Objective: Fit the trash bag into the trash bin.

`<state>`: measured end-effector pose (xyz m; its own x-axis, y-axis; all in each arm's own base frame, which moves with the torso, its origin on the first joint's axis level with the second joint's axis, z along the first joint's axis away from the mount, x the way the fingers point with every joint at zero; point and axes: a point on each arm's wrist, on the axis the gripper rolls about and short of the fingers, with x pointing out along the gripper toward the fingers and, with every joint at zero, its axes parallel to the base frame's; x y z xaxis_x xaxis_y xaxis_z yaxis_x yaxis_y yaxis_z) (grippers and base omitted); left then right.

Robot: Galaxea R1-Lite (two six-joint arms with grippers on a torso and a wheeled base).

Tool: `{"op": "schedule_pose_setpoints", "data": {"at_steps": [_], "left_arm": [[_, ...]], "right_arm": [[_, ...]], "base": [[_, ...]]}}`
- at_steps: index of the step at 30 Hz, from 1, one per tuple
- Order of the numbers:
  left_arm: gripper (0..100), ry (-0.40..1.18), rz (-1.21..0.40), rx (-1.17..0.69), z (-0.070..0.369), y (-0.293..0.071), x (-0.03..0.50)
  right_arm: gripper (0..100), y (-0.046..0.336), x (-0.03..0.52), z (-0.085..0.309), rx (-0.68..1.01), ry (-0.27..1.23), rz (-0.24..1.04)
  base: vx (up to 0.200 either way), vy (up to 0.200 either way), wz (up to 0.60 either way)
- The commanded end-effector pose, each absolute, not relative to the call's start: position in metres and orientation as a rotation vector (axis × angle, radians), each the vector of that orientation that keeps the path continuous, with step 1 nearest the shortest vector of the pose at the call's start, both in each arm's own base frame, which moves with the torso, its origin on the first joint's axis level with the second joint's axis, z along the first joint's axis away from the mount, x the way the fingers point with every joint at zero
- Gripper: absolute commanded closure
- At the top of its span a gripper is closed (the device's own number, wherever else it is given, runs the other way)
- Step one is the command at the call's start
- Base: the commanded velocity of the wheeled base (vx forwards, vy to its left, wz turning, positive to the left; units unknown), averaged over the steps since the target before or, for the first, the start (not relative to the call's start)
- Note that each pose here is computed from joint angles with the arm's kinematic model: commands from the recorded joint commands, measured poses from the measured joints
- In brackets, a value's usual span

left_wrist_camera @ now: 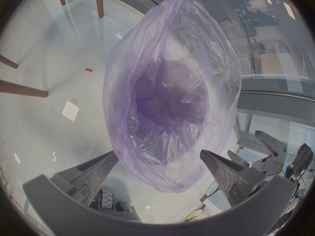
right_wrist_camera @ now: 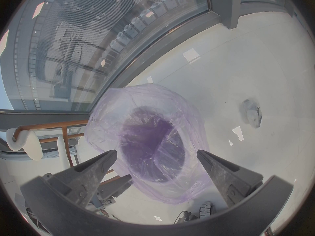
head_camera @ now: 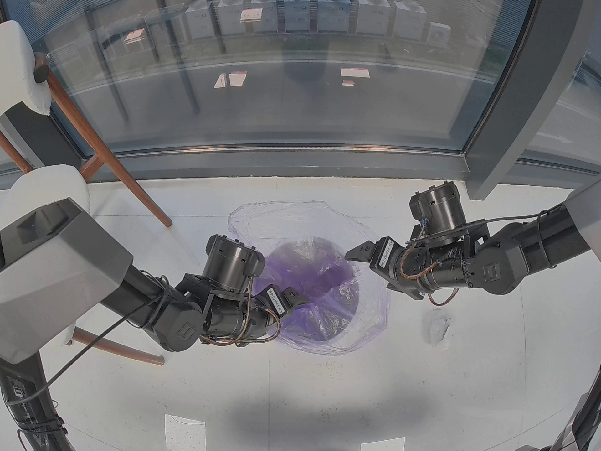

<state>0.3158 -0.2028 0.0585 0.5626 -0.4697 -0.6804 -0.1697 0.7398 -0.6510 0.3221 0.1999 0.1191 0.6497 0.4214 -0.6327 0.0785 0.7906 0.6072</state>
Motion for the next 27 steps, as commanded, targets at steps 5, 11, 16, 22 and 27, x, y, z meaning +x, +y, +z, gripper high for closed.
{"op": "schedule_pose_setpoints", "data": {"at_steps": [5,11,16,22,27], "left_arm": [[0,1.008,-0.185,-0.728,0.038,-0.213,0.327],[100,1.023,-0.158,-0.717,0.022,-0.215,0.332],[100,1.051,-0.138,-0.689,0.016,-0.212,0.325],[100,1.063,-0.096,-0.666,0.020,-0.200,0.310],[100,1.033,-0.065,-0.668,0.035,-0.195,0.308]], "right_arm": [[0,0.200,0.325,0.117,0.651,0.838,0.208],[0,0.198,0.326,0.117,0.653,0.836,0.203],[0,0.195,0.325,0.113,0.647,0.843,0.185],[0,0.196,0.321,0.096,0.610,0.870,0.135],[0,0.200,0.325,0.096,0.626,0.825,0.151]], "base": [[0.000,0.000,0.00],[0.000,0.000,0.00],[0.000,0.000,0.00],[0.000,0.000,0.00],[0.000,0.000,0.00]]}}
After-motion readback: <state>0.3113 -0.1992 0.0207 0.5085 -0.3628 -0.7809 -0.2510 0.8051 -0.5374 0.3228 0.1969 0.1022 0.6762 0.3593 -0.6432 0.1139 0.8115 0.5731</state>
